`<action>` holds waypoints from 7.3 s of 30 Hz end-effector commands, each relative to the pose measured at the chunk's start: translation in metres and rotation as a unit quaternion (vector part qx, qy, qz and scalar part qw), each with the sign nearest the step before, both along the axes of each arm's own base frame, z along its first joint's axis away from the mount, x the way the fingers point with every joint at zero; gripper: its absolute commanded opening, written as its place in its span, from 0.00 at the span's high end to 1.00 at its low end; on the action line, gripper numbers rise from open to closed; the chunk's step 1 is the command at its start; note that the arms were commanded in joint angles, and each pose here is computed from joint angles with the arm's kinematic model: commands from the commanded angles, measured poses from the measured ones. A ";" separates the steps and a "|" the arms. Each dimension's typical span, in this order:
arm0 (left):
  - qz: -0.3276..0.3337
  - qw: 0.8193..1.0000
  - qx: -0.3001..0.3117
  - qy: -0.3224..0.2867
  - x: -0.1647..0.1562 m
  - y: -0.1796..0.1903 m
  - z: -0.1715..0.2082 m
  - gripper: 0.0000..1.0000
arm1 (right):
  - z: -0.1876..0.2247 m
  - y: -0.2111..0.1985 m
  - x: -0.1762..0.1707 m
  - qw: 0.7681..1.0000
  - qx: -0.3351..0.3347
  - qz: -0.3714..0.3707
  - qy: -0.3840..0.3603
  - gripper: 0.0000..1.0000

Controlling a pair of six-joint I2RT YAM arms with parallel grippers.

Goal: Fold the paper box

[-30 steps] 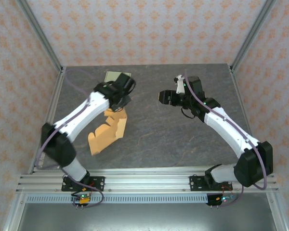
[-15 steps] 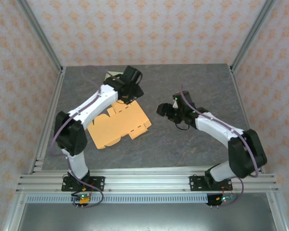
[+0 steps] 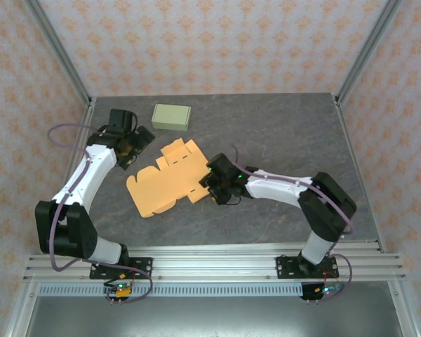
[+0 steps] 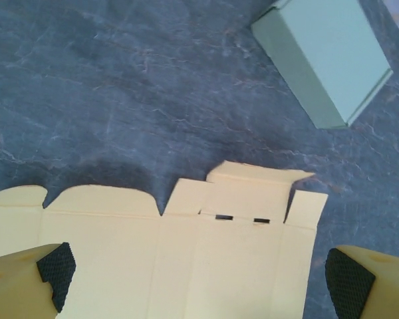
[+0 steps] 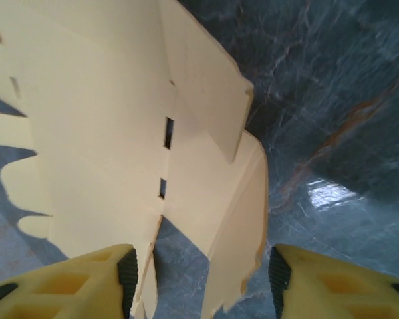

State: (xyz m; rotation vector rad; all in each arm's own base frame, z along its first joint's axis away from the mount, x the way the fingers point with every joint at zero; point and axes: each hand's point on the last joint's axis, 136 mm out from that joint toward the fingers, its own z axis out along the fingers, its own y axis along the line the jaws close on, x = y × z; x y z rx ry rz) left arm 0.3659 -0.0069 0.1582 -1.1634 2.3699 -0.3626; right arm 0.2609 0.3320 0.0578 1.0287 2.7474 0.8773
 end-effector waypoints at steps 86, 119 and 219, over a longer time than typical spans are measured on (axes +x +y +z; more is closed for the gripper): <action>-0.369 0.913 0.030 -0.171 -0.007 -0.199 -0.065 0.03 | 0.047 -0.186 0.134 0.846 -0.333 0.311 -0.276 1.00; -0.417 0.863 0.139 -0.250 0.003 -0.204 -0.064 0.90 | 0.124 -0.153 0.100 0.969 0.019 -0.184 -0.163 0.41; -0.576 0.720 0.110 -0.371 -0.019 -0.281 -0.074 0.07 | 0.083 -0.146 0.126 0.945 0.137 -0.112 -0.274 1.00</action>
